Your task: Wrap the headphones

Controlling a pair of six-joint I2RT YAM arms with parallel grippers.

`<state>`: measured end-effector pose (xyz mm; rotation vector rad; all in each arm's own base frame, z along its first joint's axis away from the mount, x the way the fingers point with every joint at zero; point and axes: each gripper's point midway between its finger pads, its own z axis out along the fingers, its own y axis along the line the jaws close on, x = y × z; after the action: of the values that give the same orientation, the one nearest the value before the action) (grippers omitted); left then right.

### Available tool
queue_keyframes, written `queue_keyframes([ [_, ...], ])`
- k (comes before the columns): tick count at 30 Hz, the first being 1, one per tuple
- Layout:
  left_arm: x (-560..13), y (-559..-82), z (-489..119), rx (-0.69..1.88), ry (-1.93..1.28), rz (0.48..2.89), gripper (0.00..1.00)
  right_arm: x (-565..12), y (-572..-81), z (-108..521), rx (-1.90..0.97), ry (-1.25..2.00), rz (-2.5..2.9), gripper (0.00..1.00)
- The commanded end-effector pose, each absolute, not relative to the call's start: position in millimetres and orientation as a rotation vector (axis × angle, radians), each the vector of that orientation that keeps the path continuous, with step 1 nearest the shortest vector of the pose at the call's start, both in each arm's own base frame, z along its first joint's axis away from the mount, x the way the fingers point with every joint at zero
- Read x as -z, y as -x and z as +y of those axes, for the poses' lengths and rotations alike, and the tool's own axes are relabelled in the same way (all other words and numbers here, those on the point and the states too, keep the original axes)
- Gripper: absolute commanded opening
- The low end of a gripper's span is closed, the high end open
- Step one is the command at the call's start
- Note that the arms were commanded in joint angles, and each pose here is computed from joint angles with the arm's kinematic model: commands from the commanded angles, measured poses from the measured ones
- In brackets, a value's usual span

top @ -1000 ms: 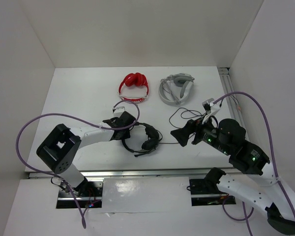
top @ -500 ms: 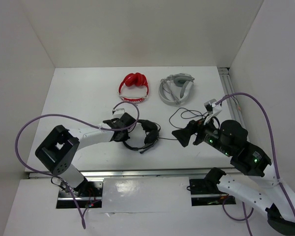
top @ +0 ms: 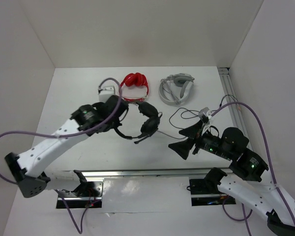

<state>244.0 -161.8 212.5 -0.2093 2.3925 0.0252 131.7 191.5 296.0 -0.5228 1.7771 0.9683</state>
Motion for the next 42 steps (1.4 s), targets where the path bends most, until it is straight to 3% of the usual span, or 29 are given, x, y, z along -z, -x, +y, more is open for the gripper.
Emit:
queue_keyframes([
  [1,-284.6,-227.7,-128.3,0.046,0.245,2.286,0.0,-336.8,-100.1,208.5,-1.136,0.729,1.481,1.0],
  [8,-373.2,-209.2,-89.7,0.18,0.275,2.144,0.0,-362.3,-135.4,211.2,-1.048,0.597,1.403,1.0],
  [25,-416.4,-184.8,-93.8,0.382,0.144,2.101,0.0,-318.7,-217.9,288.5,-0.987,0.685,1.427,0.99],
  [27,-423.1,-182.3,-94.9,0.41,0.14,2.085,0.0,-302.5,-228.4,290.5,-0.965,0.652,1.459,0.89],
  [32,-461.2,-169.1,-84.8,0.549,0.233,1.923,0.0,-271.0,-232.3,290.0,-0.969,0.632,1.502,0.3],
  [42,-507.9,-171.4,-87.9,0.651,0.282,1.804,0.0,-235.4,-225.5,294.8,-1.013,0.66,1.536,0.38],
])
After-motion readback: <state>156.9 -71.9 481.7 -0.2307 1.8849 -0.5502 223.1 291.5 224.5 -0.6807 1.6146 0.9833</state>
